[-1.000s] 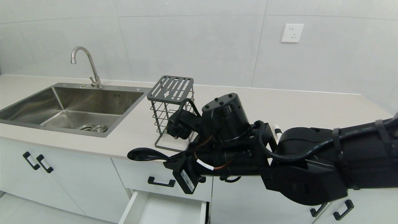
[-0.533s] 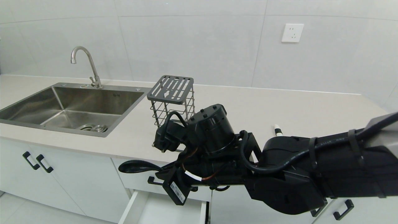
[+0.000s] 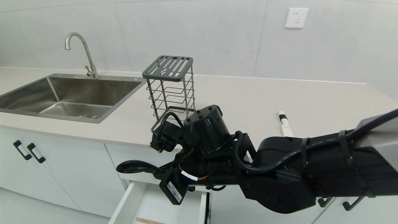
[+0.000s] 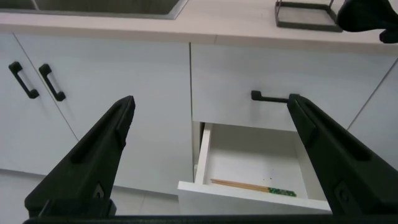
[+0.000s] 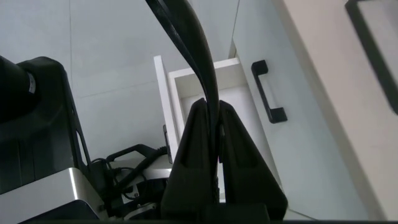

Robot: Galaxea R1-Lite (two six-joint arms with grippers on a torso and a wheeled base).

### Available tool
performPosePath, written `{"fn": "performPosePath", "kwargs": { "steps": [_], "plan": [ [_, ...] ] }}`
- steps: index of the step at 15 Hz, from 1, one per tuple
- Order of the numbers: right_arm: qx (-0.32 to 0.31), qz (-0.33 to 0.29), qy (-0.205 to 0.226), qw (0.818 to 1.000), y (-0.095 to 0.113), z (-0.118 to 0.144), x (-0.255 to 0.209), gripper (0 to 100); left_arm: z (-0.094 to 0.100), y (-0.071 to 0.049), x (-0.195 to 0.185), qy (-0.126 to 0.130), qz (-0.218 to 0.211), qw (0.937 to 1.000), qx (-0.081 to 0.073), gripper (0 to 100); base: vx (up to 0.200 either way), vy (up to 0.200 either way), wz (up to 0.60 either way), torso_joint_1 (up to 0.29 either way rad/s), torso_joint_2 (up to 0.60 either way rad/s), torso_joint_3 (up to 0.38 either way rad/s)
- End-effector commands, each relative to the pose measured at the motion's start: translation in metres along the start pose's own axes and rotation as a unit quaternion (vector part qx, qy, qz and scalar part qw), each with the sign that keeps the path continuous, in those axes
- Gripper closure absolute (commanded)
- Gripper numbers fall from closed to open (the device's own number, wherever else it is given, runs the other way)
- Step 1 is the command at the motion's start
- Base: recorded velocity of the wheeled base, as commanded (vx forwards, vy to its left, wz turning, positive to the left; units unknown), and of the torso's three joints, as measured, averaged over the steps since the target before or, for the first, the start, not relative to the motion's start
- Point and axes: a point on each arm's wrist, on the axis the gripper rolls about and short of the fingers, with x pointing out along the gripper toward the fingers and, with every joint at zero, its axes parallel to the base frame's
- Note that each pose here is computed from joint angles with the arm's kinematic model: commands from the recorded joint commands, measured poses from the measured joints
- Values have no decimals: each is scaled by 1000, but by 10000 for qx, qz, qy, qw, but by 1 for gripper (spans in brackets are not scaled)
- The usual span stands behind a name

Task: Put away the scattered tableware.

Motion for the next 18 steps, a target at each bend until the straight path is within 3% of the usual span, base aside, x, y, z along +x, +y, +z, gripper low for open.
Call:
{"fn": "performPosePath", "kwargs": {
  "steps": [1,18],
  "plan": [
    [-3,9,3,10000,0,0,1,100,0,0,0,6,2,10000,-1,0,0,0,0,-261,500,237],
    [14,9,100,9999,-1,-5,4,100,0,0,0,6,2,10000,-1,0,0,0,0,-240,413,175]
  ]
}}
